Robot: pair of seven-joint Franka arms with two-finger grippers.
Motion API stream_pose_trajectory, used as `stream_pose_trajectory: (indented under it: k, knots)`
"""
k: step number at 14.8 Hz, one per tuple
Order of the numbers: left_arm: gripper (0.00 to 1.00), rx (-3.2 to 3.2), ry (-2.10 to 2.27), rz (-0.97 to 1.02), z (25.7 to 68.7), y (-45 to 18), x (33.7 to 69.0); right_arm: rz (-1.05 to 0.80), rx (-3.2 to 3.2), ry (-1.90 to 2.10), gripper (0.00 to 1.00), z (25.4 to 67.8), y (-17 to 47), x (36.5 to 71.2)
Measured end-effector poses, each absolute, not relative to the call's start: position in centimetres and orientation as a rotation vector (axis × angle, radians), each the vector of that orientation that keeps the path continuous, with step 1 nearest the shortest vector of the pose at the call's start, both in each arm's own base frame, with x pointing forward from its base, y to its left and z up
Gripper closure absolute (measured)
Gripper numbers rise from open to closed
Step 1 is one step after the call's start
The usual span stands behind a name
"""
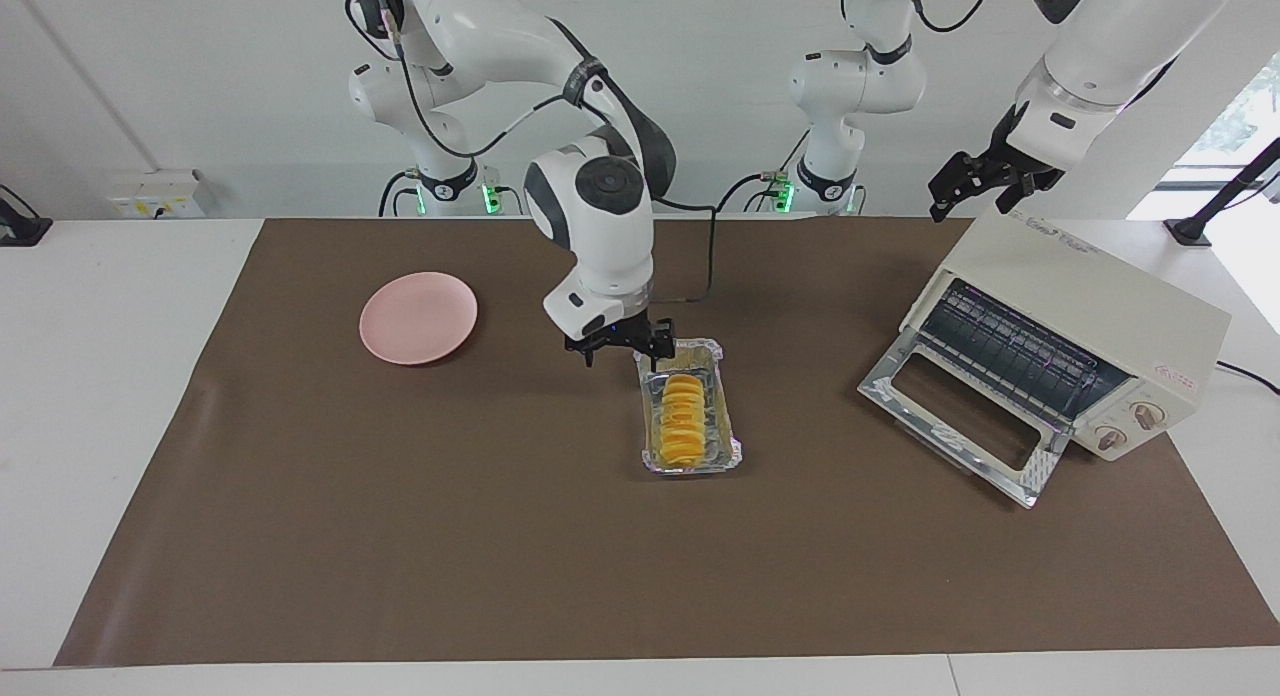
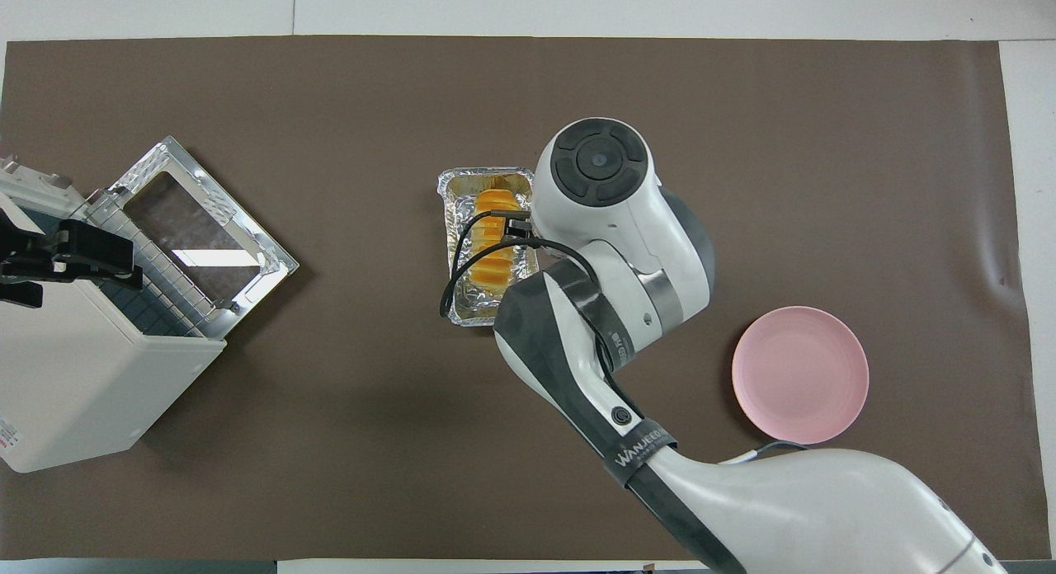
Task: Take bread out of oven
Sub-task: 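Grasp the foil tray with the right gripper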
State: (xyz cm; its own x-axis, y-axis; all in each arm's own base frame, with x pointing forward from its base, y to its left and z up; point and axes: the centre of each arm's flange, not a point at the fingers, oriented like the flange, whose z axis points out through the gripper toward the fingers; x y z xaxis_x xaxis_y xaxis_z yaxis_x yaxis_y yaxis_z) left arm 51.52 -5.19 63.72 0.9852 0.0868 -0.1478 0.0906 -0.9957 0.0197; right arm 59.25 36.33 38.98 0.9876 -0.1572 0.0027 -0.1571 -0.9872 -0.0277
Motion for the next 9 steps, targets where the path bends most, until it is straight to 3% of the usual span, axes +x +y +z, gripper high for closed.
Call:
stream_pose_trajectory:
  k: [5,9]
  knots:
    - [0.00,3.104,0.142,-0.233,63.6,-5.0,51.5,-0.054,-3.095,0.264,0.00,34.0,37.0,62.0]
    - [0.00,3.104,0.131,-0.238,63.4,-5.3,50.8,-0.110,-3.102,0.256,0.00,33.0,36.5,62.9]
